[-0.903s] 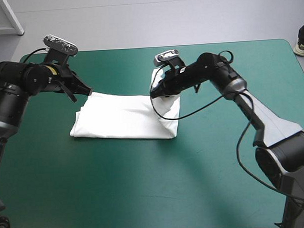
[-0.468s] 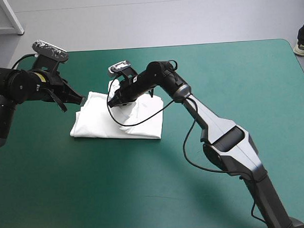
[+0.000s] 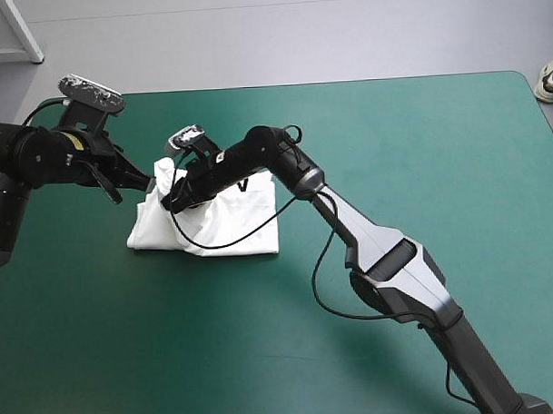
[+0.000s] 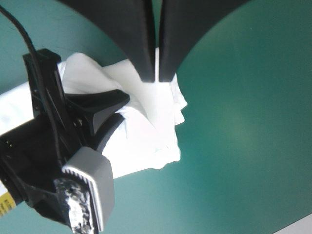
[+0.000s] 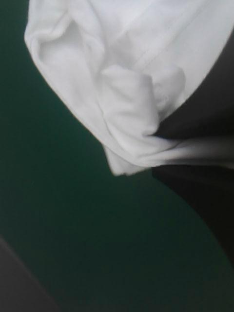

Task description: Fold the cloth

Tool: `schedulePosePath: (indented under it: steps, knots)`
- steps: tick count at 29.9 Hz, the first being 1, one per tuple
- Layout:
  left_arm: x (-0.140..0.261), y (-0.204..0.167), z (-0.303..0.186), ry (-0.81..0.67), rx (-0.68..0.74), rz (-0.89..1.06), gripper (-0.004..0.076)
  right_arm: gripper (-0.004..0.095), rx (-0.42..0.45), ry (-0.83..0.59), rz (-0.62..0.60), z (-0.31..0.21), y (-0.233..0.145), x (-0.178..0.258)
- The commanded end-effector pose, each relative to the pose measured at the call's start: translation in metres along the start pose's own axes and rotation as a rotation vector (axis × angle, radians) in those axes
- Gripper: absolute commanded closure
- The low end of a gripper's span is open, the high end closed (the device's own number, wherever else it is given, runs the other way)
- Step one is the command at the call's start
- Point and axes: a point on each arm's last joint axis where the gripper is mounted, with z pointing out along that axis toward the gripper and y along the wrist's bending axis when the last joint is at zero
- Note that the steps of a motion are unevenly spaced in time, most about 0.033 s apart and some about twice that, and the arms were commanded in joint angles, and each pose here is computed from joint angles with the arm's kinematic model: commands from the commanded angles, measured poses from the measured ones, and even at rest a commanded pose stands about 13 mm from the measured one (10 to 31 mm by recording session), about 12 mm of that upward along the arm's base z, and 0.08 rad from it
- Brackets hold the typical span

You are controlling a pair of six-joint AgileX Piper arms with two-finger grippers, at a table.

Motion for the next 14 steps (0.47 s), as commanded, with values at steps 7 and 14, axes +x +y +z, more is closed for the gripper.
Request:
schedulePosePath:
  steps: [7, 14]
  knots:
    - [-0.004, 0.001, -0.022, -0.089, -0.018, -0.016, 0.0705, 0.0243, 0.013, -0.102, -0.096, -0.041, 0.033, -0.034]
    - [-0.003, 0.001, -0.022, -0.080, -0.017, -0.017, 0.0705, 0.0326, 0.064, -0.060, -0.043, -0.066, 0.021, -0.036]
